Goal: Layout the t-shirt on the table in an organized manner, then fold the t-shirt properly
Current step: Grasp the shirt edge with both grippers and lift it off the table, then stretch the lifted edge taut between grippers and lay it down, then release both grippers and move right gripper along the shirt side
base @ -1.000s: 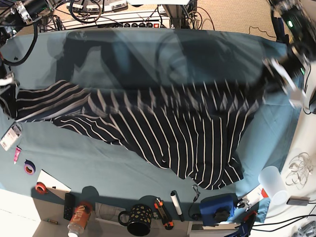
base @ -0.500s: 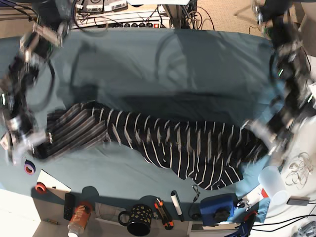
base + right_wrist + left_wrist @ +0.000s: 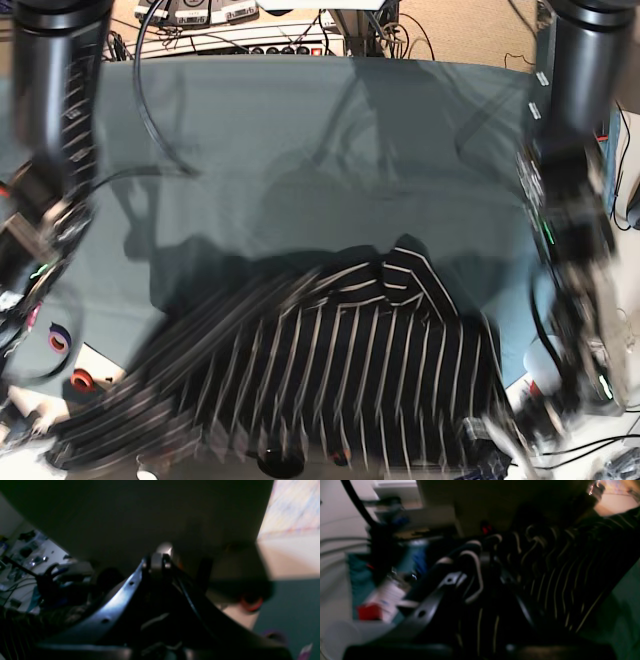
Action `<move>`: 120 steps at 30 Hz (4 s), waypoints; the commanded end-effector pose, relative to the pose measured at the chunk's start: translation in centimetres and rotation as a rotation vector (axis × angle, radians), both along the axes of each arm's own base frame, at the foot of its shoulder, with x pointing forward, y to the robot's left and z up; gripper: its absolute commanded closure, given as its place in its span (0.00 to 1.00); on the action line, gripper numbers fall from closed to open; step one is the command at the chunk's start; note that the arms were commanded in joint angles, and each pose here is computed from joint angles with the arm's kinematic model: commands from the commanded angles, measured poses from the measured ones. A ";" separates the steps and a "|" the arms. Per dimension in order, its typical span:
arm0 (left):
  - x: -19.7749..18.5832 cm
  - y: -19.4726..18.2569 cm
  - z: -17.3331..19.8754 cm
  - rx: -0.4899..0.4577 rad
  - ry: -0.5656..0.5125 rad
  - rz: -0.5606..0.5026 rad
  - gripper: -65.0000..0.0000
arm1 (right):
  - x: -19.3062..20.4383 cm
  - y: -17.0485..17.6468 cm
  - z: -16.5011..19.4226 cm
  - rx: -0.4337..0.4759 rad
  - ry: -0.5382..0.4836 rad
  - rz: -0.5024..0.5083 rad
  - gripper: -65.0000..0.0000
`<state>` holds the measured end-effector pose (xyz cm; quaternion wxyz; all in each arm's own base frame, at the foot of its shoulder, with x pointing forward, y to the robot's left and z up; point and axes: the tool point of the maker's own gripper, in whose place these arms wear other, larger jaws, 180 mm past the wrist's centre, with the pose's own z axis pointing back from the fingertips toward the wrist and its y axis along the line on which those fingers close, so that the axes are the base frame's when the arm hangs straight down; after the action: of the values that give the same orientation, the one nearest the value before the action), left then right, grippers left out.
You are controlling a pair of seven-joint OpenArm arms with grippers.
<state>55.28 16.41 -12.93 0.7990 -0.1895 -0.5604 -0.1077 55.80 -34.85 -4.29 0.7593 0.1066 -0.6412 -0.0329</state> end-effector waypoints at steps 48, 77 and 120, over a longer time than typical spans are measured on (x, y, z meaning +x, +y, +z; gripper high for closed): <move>-27.1 2.1 -22.1 -0.184 0.669 -0.353 1.00 | -22.9 -0.9 -21.0 0.119 0.450 0.212 1.00; -34.2 8.4 -24.1 -0.178 0.690 -0.085 1.00 | -37.0 -1.4 -29.4 0.235 0.726 0.191 1.00; -31.9 18.4 -13.3 -0.214 0.299 0.114 0.57 | -21.4 -3.3 -22.1 -0.009 0.384 0.078 0.72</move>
<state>22.70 34.28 -28.03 0.8628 -0.2618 -0.4305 0.0404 33.43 -37.37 -29.30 0.8885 0.1239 -0.4409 -0.0274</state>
